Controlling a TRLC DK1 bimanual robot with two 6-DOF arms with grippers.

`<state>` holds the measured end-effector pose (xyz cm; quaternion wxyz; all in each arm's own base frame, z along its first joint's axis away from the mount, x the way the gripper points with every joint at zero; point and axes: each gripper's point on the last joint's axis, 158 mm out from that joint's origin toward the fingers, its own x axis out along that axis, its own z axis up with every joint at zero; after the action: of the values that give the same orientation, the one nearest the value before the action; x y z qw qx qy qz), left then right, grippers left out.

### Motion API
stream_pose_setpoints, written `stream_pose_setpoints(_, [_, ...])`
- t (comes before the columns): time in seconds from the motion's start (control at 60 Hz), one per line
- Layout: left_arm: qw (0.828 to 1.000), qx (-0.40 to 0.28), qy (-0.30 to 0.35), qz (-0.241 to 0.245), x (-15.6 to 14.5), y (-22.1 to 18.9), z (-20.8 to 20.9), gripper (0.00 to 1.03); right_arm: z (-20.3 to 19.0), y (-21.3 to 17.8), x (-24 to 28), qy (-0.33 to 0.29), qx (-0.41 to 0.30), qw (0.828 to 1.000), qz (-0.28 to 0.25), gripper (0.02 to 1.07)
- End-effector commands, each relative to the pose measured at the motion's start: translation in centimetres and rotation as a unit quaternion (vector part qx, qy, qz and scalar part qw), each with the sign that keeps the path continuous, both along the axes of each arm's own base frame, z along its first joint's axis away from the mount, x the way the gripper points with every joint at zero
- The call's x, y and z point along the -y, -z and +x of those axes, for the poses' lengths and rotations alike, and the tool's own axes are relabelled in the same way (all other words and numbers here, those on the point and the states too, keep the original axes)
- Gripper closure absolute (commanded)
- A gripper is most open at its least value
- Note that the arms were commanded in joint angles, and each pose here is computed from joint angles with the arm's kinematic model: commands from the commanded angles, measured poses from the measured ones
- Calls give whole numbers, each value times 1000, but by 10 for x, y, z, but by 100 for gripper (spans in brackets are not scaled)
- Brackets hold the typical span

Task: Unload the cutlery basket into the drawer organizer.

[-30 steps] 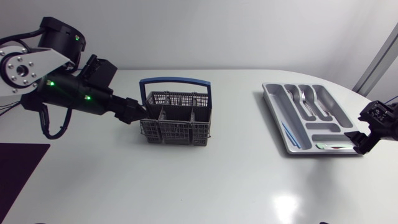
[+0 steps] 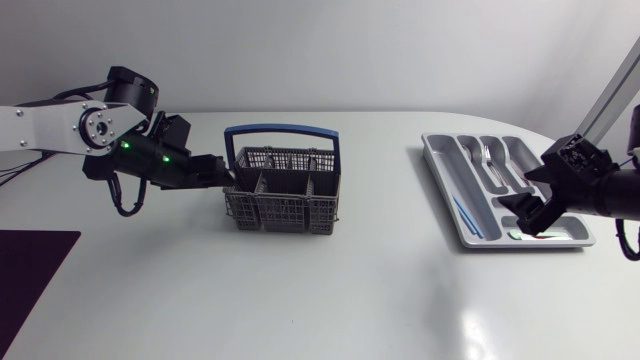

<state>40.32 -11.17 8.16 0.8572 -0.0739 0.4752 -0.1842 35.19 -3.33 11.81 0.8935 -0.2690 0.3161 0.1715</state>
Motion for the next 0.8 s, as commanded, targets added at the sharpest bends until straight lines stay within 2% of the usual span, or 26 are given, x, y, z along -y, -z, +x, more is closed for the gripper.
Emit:
stream_pose_setpoints(0.0, [999, 9, -22, -21, 2, -6, 16, 37, -13, 16, -16, 8, -27, 999, 27, 21])
stream_pose_setpoints(0.1, [999, 26, -27, -39, 7, -12, 25, 44, -15, 20, -26, 4, -33, 999, 36, 21])
stream_pose_setpoints(0.183, [998, 34, -24, -45, 12, -16, 28, 46, -16, 23, -31, 3, -36, 999, 40, 21])
stream_pose_setpoints(0.25, [998, 36, -25, -48, 15, -16, 29, 51, -17, 24, -33, 3, -37, 998, 42, 21])
stream_pose_setpoints(0.333, [997, 43, -24, -54, 20, -17, 31, 62, -19, 31, -37, 0, -42, 998, 37, 21])
stream_pose_setpoints(0.517, [998, 40, -19, -54, 26, -14, 28, 73, -20, 33, -39, -3, -40, 999, 35, 21])
stream_pose_setpoints(0.783, [998, 28, -28, -58, 26, -6, 32, 73, -23, 34, -44, -9, -39, 999, 34, 21])
